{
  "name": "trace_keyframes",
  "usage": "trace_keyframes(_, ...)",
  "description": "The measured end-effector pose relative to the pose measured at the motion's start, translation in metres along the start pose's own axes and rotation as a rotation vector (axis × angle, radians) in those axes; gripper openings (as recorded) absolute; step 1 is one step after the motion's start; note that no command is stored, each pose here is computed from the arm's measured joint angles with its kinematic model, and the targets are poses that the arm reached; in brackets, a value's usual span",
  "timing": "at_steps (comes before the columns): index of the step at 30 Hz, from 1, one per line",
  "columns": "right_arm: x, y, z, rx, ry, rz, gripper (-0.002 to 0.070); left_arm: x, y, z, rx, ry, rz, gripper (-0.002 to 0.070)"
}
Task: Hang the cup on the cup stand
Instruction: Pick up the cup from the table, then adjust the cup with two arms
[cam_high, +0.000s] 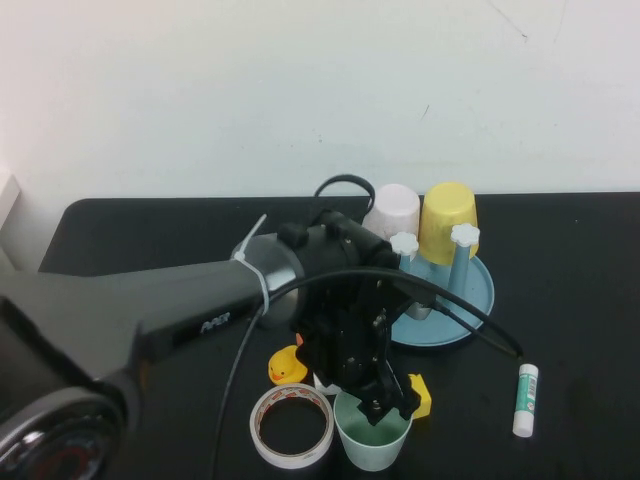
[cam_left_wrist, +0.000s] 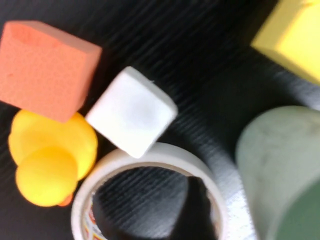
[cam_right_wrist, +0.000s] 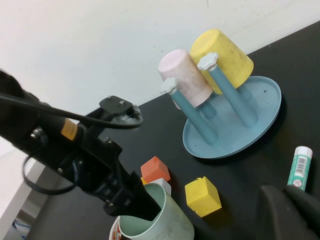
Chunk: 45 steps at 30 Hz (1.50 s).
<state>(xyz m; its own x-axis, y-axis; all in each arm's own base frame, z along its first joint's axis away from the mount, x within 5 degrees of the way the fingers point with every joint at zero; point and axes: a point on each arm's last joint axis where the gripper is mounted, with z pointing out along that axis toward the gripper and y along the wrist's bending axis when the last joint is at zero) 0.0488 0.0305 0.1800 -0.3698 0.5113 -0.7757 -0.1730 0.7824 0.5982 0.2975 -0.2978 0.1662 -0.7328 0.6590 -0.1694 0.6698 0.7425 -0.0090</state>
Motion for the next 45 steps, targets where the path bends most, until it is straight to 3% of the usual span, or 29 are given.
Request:
trace_keyframes(4,0.000,0.000,0.000,-0.001,0.000,-0.002,-0.0001,0.000,0.001,0.008,-0.016,0.014,-0.010,0.0395)
trace_keyframes(8,0.000,0.000,0.000,-0.001,0.000,-0.004,-0.0001,-0.001,0.002,0.010,-0.026,0.002,-0.004,0.0127)
trace_keyframes(11,0.000,0.000,0.000,-0.001,0.000,-0.004,-0.0001,-0.002,0.003,0.010,-0.031,-0.008,0.015,0.0035)
trace_keyframes(18,0.000,0.000,0.000,-0.002,0.003,-0.003,-0.0001,-0.003,0.003,-0.007,-0.032,-0.035,0.063,0.0007)
trace_keyframes(24,0.001,0.000,0.000,-0.005,0.007,0.001,-0.0001,0.014,-0.001,-0.095,-0.020,-0.247,0.098,0.0006)
trace_keyframes(31,0.002,0.001,0.000,-0.009,0.020,0.003,-0.0001,0.082,-0.002,-0.162,-0.014,-0.492,0.121,0.0006)
trace_keyframes(39,0.004,0.002,0.000,-0.025,0.042,0.028,-0.0001,0.169,0.002,-0.182,0.004,-0.848,0.131,0.0006)
trace_keyframes(45,0.003,0.006,0.000,-0.067,0.037,0.023,-0.0001,0.208,0.007,-0.187,-0.075,-1.140,0.237,0.0006)
